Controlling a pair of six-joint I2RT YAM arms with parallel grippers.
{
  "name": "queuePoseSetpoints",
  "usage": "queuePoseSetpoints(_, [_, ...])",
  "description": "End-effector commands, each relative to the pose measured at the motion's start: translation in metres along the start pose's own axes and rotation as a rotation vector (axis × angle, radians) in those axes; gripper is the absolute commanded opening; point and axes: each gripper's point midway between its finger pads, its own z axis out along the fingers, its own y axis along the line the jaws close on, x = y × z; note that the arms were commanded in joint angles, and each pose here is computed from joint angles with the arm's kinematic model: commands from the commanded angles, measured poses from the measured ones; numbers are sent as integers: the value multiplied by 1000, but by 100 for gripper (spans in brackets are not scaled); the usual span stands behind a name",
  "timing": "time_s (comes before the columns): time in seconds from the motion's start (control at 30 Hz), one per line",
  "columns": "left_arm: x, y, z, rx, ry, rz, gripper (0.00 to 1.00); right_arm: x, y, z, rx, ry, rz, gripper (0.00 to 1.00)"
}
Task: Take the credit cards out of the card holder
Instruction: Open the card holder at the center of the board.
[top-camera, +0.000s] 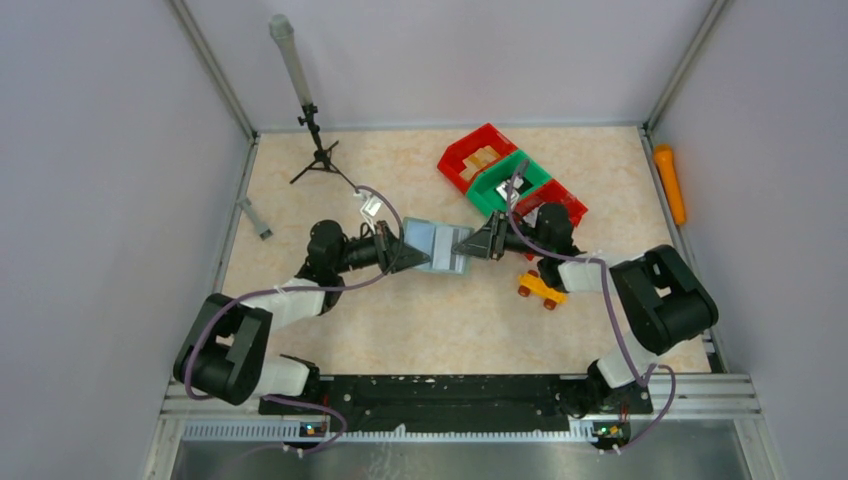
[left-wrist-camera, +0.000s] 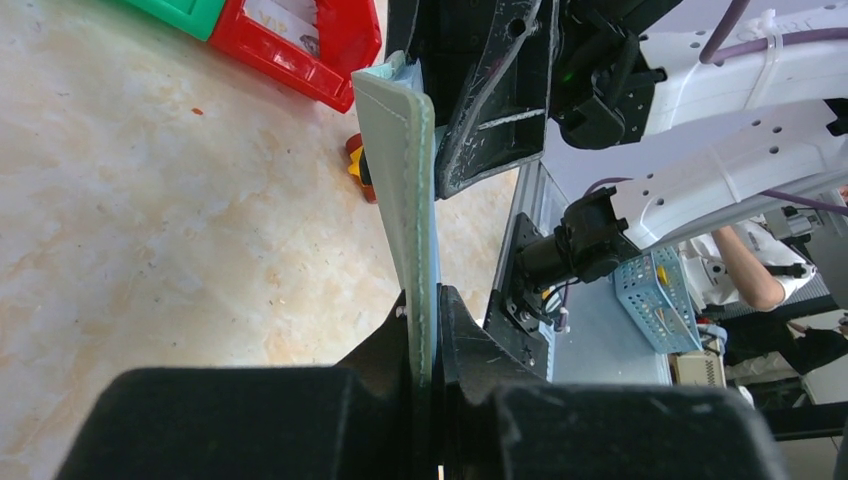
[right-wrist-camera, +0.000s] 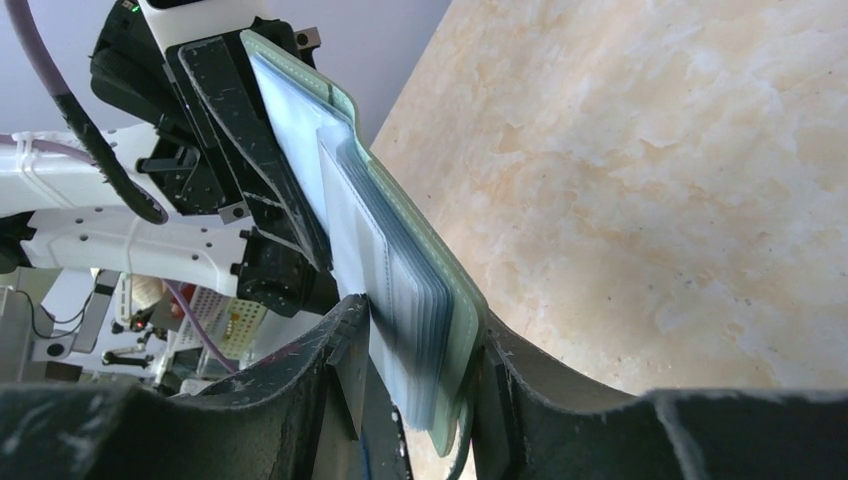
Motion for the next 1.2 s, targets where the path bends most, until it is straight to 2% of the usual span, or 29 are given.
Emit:
queuePoseSetpoints(0.0, [-10,-23,6,94,-5,103,4,-2,17,5,-77,4,-63,40])
queuePoseSetpoints(0.17, [-11,-17,6,55,-8,99,4,-1,22,6,-87,13,-84,40])
queuePoseSetpoints(0.33, [-15,17,3,-138,-37,78,1,-2,20,5,-61,4,-98,50])
queuePoseSetpoints(0.43, [-21,26,-4,-192,-77,73,0,-3,19,4,-49,1,-101,56])
queuePoseSetpoints(0.53, [-25,29,-10,-203,-99,59,0,-3,19,4,-44,-4,-107,57])
queuePoseSetpoints(0.6, [-26,28,-11,-195,-105,58,0,-3,19,4,-42,-3,-110,49])
queuePoseSetpoints(0.7, [-27,28,-12,-194,-106,54,0,-3,19,4,-45,-2,-111,26])
queuePoseSetpoints(0.77, [-26,28,-11,-185,-101,49,0,-3,19,4,-46,1,-110,20])
queuePoseSetpoints(1.03, [-23,18,-7,-112,-77,35,1,-3,18,5,-47,4,-107,32])
queuePoseSetpoints(1.1, [-24,18,-7,-112,-79,34,1,-3,18,5,-46,3,-108,30])
queuePoseSetpoints(1.17, [-24,18,-7,-114,-81,35,1,-3,18,5,-46,2,-109,24])
